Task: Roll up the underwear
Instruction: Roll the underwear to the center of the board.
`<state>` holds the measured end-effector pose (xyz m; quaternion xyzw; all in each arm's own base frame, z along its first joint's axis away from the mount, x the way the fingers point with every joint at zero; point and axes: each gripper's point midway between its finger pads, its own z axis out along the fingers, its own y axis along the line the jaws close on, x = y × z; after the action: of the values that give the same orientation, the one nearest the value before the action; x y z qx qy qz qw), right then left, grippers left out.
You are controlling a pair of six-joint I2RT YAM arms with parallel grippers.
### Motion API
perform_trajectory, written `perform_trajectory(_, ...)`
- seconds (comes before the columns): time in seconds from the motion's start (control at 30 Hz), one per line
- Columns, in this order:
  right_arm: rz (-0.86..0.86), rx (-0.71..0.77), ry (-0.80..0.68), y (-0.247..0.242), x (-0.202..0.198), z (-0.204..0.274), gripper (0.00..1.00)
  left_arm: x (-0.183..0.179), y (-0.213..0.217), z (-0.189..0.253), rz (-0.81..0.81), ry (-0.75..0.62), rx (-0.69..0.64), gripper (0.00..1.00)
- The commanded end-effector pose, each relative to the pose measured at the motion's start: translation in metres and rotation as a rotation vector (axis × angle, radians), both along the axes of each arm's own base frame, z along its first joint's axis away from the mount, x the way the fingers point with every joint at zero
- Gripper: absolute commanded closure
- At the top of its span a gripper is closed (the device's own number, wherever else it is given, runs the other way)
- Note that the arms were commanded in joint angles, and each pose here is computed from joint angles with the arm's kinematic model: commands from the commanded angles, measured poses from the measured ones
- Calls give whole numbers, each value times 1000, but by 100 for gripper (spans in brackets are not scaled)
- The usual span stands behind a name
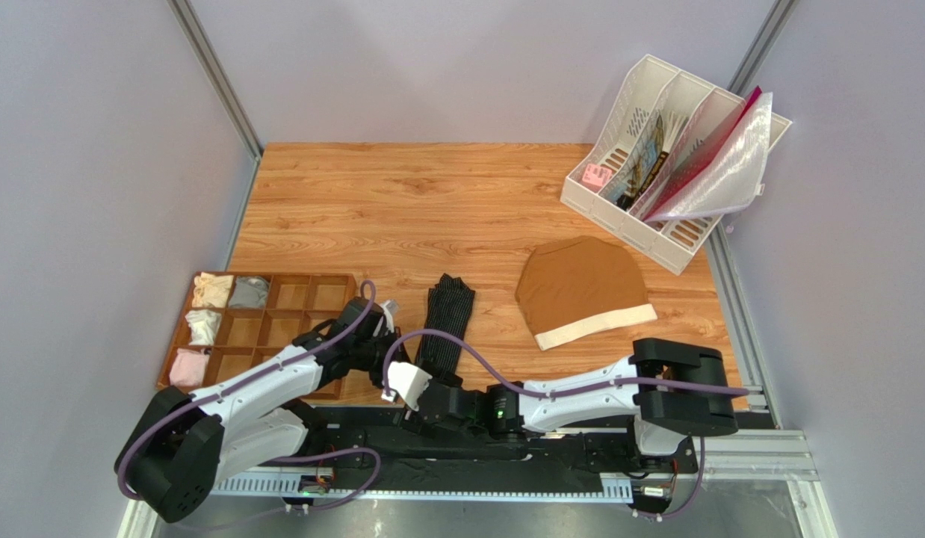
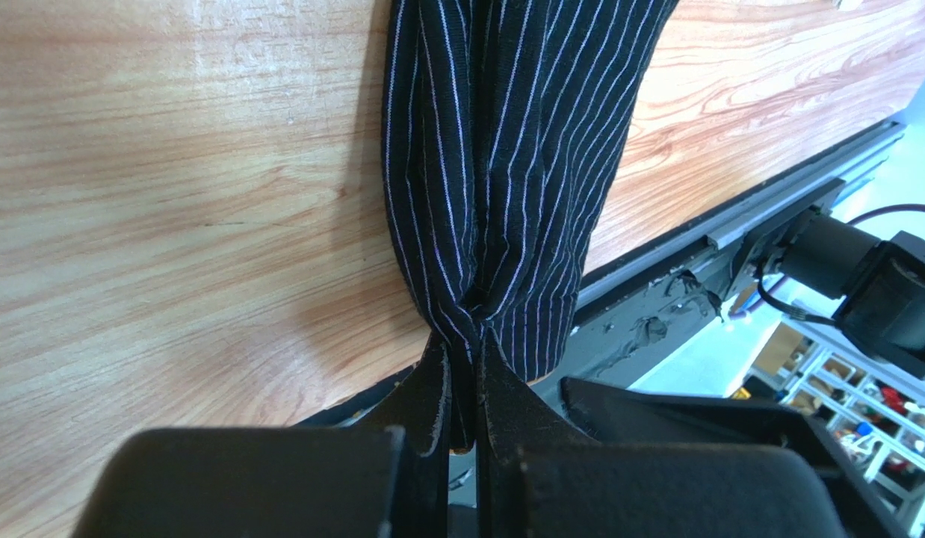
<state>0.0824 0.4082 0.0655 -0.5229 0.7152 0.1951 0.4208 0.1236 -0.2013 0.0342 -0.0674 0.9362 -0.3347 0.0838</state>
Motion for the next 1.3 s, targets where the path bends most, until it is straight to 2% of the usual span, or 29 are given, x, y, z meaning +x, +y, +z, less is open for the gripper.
perform_trajectory(0.0,-66,21,-80,17,8,11,30,-1,-5,7,16,13,-45,100)
perform_trajectory(0.53,-150,-133,-156,-6,12,-33,31,-6,-8,11,0,50,-78,100)
perform_trajectory(0.7,-152,-158,-148,-10,7,-45,35,-7,-7,14,9,54,-93,100)
perform_trajectory(0.83,-185,-171,-162,-14,11,-49,45,-10,-8,14,10,63,-112,100)
perform_trajectory(0.87,-194,-166,-161,-14,11,-48,56,-11,-7,14,10,64,-114,100)
perform_trajectory(0.9,-204,-168,-165,-15,12,-47,61,-12,-7,12,10,70,-113,100)
perform_trajectory(1.23,-181,-161,-151,-18,7,-35,73,-17,-3,6,10,75,-100,100)
perform_trajectory(1.27,-180,-164,-152,-19,6,-35,76,-16,-3,6,11,73,-100,100)
